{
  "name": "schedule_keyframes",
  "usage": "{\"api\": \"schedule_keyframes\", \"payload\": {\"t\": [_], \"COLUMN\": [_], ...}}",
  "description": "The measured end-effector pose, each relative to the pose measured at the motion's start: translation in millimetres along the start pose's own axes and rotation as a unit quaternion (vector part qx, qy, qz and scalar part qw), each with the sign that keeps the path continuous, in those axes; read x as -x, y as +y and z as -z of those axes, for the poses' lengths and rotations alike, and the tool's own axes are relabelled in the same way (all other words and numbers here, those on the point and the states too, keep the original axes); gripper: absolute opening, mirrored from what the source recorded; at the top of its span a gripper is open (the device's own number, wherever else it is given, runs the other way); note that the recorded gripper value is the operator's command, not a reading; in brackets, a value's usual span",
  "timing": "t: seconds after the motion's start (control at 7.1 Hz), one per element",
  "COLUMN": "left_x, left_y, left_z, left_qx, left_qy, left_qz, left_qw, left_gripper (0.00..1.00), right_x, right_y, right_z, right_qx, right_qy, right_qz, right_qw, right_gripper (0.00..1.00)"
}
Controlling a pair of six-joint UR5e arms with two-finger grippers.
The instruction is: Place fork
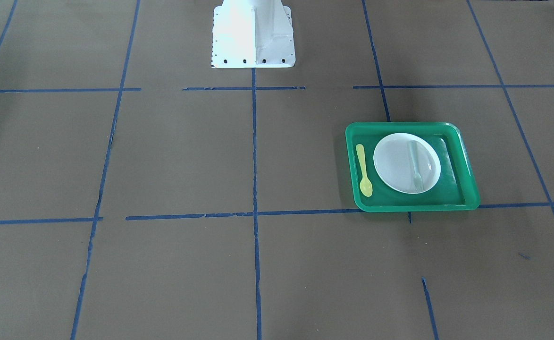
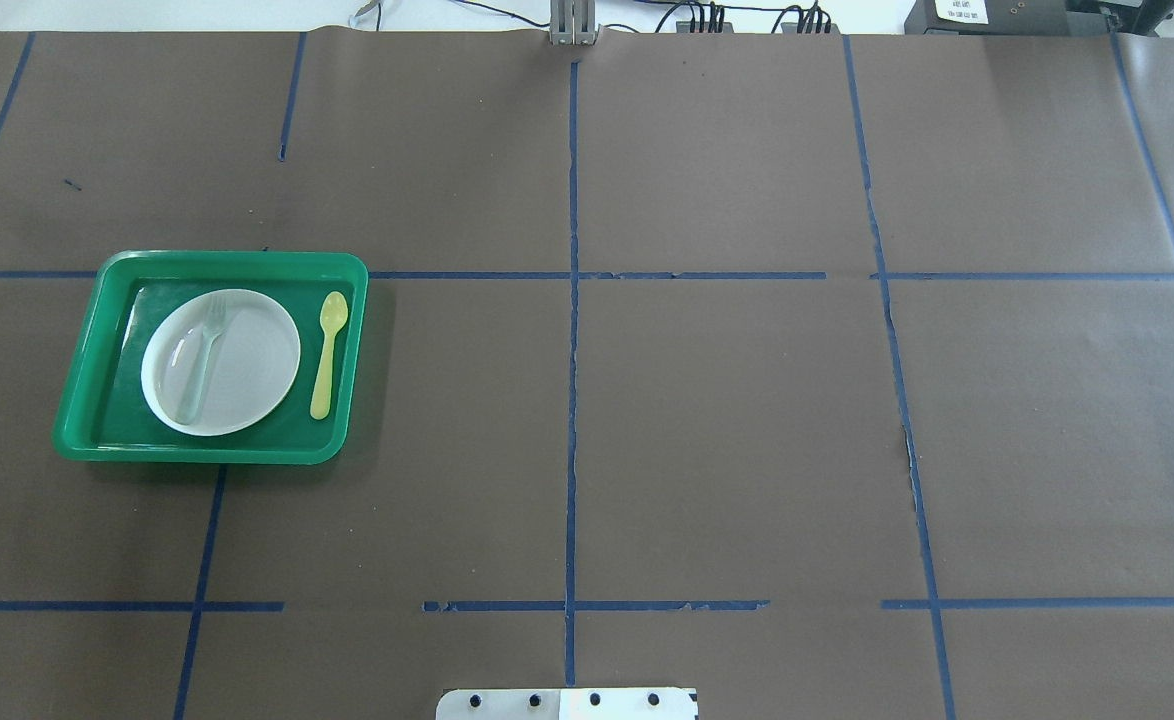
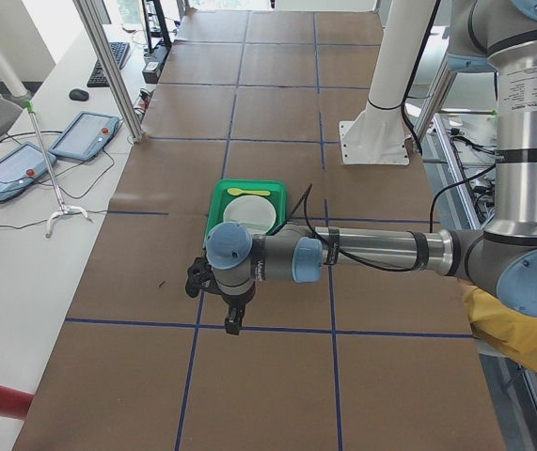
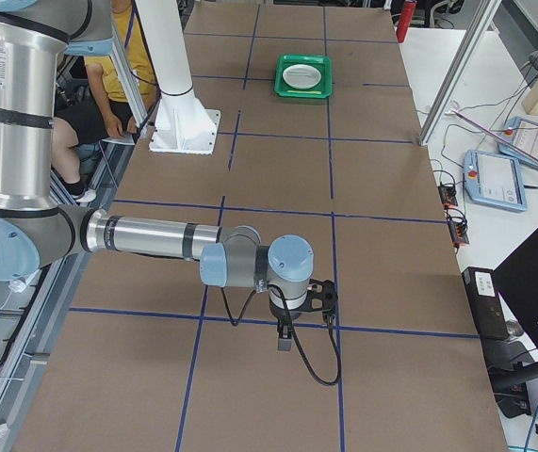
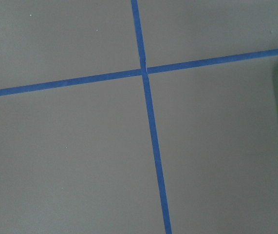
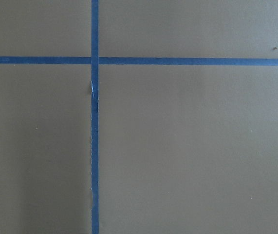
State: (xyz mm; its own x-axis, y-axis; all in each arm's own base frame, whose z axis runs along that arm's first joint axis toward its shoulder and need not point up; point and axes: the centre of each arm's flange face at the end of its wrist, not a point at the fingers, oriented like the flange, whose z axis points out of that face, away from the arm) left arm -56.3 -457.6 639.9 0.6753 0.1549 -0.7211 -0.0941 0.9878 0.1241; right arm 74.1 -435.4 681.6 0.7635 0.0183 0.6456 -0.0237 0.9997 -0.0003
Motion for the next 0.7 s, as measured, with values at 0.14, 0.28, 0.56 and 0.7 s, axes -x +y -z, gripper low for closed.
{"api": "schedule_keyframes", "payload": {"t": [0.14, 0.28, 0.56, 0.7], "left_x": [0, 0, -9, -22], "left_y": [0, 0, -15, -35], "left_z": [0, 0, 10, 22], "left_qx": [0.0, 0.0, -0.01, -0.023], "left_qy": [0.001, 0.001, 0.0, -0.001], "left_qz": [0.0, 0.002, -0.008, -0.023], "left_qw": [1.0, 1.0, 0.9999, 0.9995], "left_gripper": [1.0, 1.0, 1.0, 1.0], "right_x": [0, 0, 0, 0], "right_y": [0, 0, 0, 0], "right_z": [0, 0, 0, 0], "right_qx": [0.0, 0.0, 0.0, 0.0], "right_qy": [0.0, 0.0, 0.0, 0.0], "right_qz": [0.0, 0.0, 0.0, 0.0], "right_qw": [1.0, 1.0, 1.0, 1.0], "right_gripper": [1.0, 1.0, 1.0, 1.0]}}
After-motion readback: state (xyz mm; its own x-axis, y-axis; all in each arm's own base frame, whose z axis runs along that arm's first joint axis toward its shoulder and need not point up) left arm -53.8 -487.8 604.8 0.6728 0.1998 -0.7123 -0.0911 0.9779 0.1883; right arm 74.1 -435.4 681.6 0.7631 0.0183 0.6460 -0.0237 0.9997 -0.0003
